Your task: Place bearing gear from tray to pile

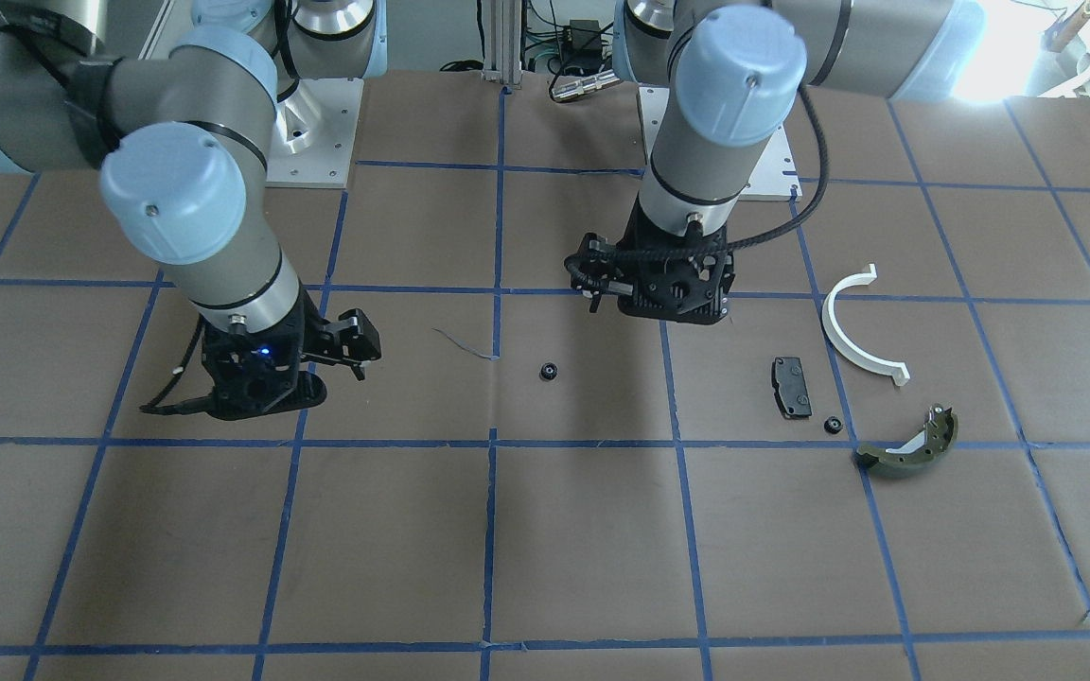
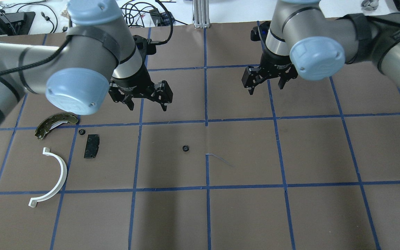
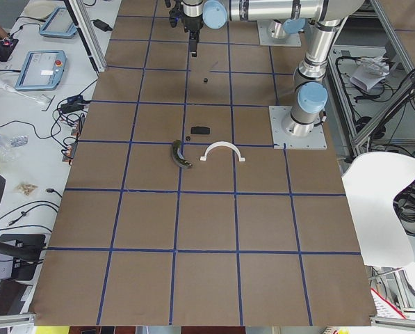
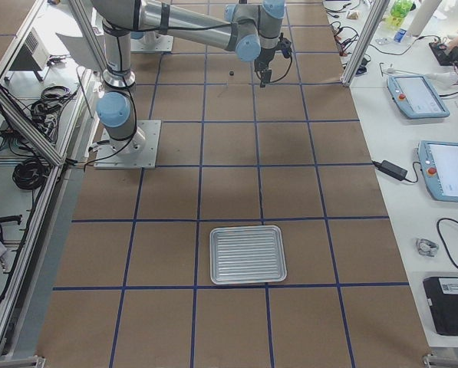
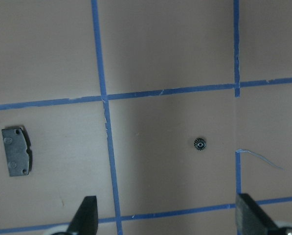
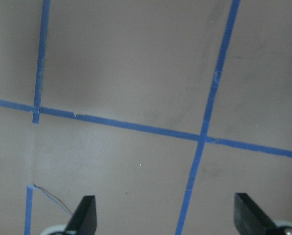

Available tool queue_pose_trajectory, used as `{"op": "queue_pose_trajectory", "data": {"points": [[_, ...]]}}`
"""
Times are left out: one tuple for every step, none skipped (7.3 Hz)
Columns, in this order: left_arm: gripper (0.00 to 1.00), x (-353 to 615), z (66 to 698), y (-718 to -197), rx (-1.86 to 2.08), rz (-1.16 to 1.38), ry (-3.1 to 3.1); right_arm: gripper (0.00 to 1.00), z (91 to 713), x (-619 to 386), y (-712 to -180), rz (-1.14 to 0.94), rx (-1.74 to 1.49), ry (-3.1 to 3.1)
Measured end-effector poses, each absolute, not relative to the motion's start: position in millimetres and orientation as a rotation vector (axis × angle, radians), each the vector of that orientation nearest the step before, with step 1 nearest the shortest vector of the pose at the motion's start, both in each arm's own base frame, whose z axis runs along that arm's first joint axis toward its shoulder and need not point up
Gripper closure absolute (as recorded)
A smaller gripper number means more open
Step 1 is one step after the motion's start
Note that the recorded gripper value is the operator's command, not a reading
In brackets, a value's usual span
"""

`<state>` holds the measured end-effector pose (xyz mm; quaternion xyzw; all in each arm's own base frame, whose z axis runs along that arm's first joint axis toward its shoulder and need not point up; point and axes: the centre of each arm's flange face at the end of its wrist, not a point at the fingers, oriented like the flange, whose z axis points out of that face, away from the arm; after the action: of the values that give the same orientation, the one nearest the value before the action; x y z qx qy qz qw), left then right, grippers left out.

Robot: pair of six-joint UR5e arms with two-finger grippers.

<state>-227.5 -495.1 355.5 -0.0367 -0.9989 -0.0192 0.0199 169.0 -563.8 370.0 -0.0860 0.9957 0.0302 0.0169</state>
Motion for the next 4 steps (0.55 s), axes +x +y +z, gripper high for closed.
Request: {"op": "queue_pose_trajectory", "data": {"points": [[0.0,-237.2,313.9,-491.4,-0.054,-0.074,-3.098,0.0,401.2,147.4,-557.4,0.112,-0.222,3.109],[0.0,-246.3,277.4,-489.7,-0.003,-0.088,-3.087,0.0,425.9,131.5,-548.9,0.103,-0.185,3.117],[0.0,-258.0,244.8,-489.8,0.022,-0.11,-3.074,0.0,451.6,121.9,-537.1,0.057,-0.191,3.123],[0.0,-272.5,220.8,-487.1,0.013,-0.133,-3.073,0.0,470.4,119.2,-525.4,0.013,-0.24,3.121]]}}
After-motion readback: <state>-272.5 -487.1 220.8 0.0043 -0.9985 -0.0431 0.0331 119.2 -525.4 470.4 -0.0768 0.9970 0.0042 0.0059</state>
